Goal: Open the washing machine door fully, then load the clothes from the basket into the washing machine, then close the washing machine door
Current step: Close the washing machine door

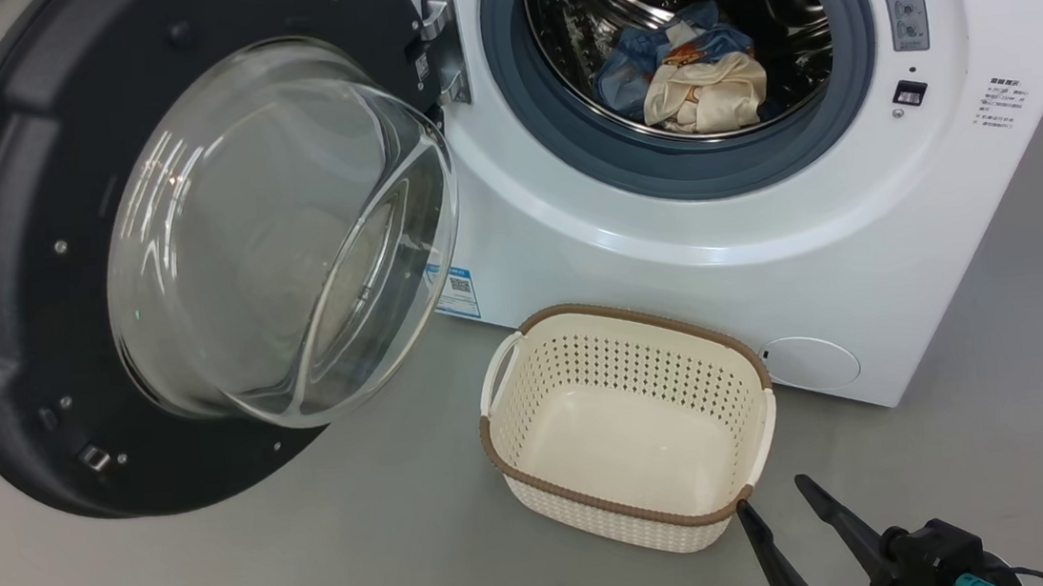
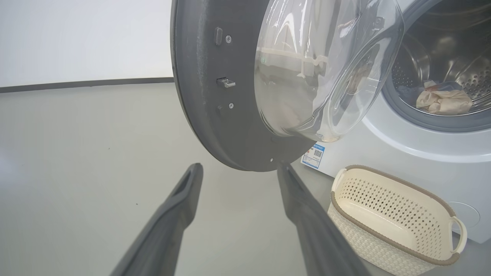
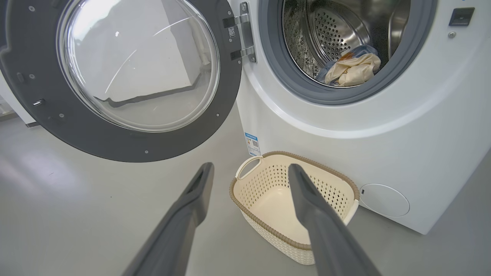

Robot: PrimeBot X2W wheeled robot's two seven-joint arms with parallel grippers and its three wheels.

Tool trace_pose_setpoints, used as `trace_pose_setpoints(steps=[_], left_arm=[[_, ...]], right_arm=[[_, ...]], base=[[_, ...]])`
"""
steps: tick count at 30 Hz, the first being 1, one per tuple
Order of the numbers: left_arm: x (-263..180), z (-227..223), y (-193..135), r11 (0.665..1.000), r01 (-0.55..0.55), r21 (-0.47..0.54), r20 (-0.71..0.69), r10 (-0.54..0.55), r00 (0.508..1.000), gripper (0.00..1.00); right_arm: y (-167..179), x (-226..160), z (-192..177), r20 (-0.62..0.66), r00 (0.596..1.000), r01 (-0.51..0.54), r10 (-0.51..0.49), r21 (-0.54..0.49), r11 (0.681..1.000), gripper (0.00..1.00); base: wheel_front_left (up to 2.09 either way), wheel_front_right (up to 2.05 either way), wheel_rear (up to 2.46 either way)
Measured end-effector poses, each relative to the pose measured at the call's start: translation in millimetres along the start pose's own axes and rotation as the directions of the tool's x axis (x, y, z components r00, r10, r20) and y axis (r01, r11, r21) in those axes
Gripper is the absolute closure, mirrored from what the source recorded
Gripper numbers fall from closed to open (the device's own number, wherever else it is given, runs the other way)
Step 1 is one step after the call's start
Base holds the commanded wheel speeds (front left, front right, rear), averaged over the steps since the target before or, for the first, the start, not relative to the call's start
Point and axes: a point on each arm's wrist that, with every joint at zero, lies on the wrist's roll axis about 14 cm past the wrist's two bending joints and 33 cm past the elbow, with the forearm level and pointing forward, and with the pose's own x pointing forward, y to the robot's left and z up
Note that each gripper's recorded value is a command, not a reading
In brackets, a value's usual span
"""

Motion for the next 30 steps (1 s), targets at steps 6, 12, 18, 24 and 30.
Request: trace_pose_setpoints(steps=[6,12,18,24,30], left_arm=[[0.6,0.8,-1.8,1.0,0.005,-0.001,0.002,-0.005,1.0,0.0],[1.1,0.4,-3.9,1.0,0.012,-0.007,0.0,-0.012,1.0,0.72],[3.8,13.5,-2.0,0.999,0.012,-0.031,0.041,-0.01,0.999,1.0],[7.0,27.2,7.3,0.999,0.003,-0.051,0.085,0.001,0.996,1.0],[28.7,83.0,30.0,0.984,-0.018,-0.179,0.255,0.064,0.965,1.0]], right_arm=[[-0.1,-0.8,-0.8,-0.003,1.0,0.001,-0.001,-0.001,1.0,0.0],[-1.0,-1.0,-1.6,-0.005,1.0,0.003,-0.003,0.001,1.0,0.0],[-0.3,-1.2,-1.2,-0.004,1.0,0.002,-0.002,0.0,1.0,0.0],[1.5,-1.2,-0.1,-0.001,1.0,-0.003,0.003,-0.002,1.0,0.0],[4.1,-1.5,0.1,-0.001,1.0,-0.009,0.009,-0.002,1.0,0.0]], base=[[0.0,0.0,0.0],[0.0,0.0,0.0],[0.0,0.0,0.0],[0.0,0.0,0.0],[0.0,0.0,0.0]])
